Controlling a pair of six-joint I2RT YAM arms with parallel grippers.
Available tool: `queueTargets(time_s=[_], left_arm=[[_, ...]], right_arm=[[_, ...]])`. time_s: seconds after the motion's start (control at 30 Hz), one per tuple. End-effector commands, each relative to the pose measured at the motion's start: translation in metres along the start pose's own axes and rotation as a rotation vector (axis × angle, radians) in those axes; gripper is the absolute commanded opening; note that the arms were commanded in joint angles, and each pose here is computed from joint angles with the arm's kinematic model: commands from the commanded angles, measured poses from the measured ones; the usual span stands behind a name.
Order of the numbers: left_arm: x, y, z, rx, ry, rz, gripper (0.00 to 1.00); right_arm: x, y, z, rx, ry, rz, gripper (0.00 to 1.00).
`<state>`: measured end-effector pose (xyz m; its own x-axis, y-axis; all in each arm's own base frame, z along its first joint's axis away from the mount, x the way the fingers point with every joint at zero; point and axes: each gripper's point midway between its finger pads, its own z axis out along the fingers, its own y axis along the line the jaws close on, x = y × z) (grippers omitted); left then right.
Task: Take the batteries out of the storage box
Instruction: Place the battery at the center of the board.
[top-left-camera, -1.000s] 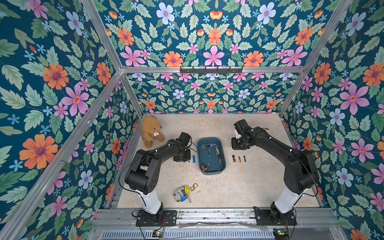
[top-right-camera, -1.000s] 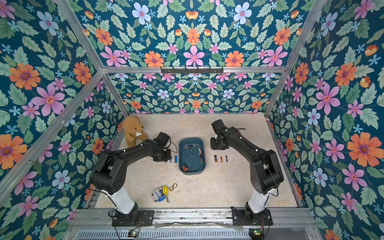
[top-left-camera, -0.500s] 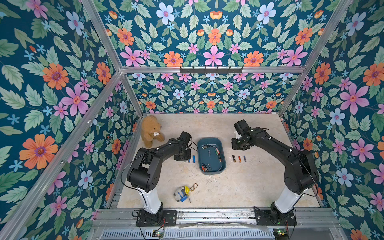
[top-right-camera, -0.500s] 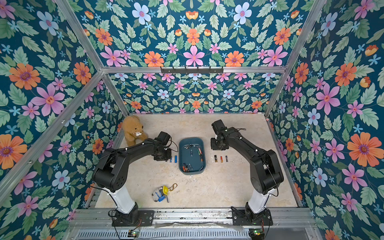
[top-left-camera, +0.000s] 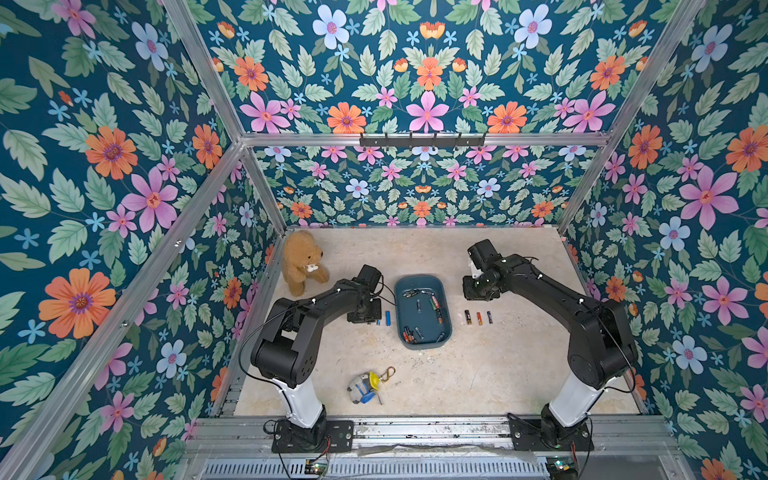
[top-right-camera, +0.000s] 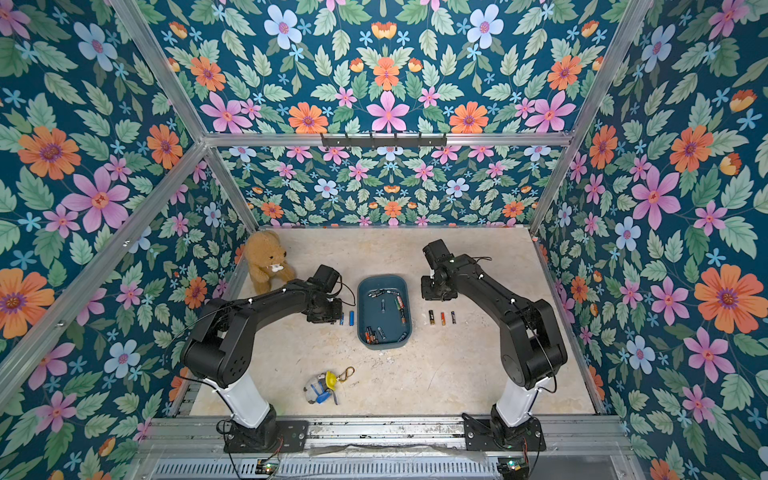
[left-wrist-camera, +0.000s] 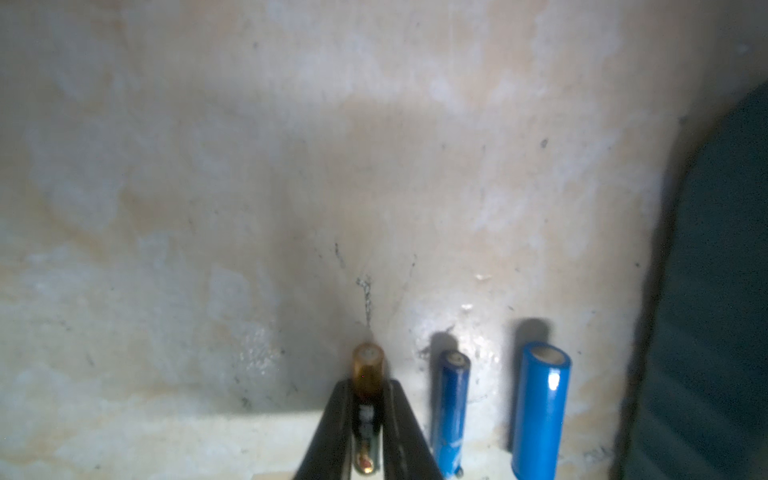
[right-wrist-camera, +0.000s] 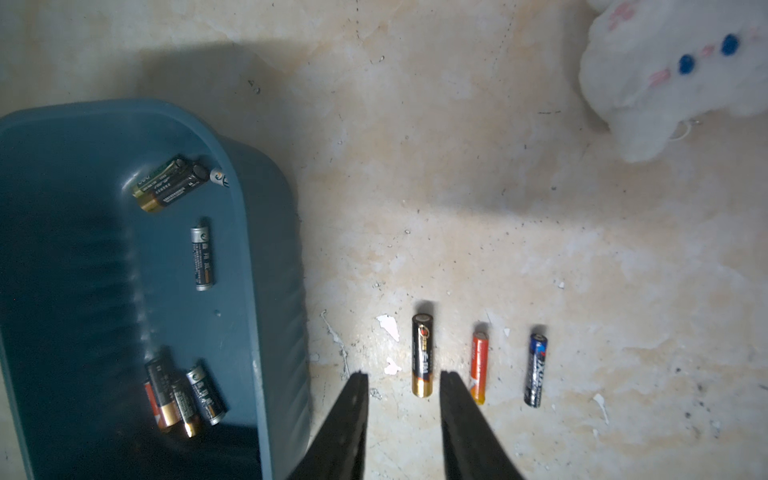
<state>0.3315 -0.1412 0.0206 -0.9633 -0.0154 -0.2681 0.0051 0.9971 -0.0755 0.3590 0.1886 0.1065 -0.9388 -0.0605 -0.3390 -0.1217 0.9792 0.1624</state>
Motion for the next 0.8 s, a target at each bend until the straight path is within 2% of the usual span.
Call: queueTargets(time_s=[0.0, 0.2, 0.77], left_arm=[[0.006, 0.002, 0.001, -0.005, 0.023, -0.010, 0.20], [0.005, 0.001, 0.002, -0.001, 0.022, -0.014, 0.23], [-0.005, -0.002, -0.007, 0.008, -0.008, -0.020, 0.25]], right_arm=[[0.000, 0.000, -0.003, 0.005, -0.002, 0.010, 0.35], [0.000, -0.001, -0.002, 0.006, -0.001, 0.010, 0.35], [0.000, 0.000, -0.003, 0.003, -0.003, 0.009, 0.35]])
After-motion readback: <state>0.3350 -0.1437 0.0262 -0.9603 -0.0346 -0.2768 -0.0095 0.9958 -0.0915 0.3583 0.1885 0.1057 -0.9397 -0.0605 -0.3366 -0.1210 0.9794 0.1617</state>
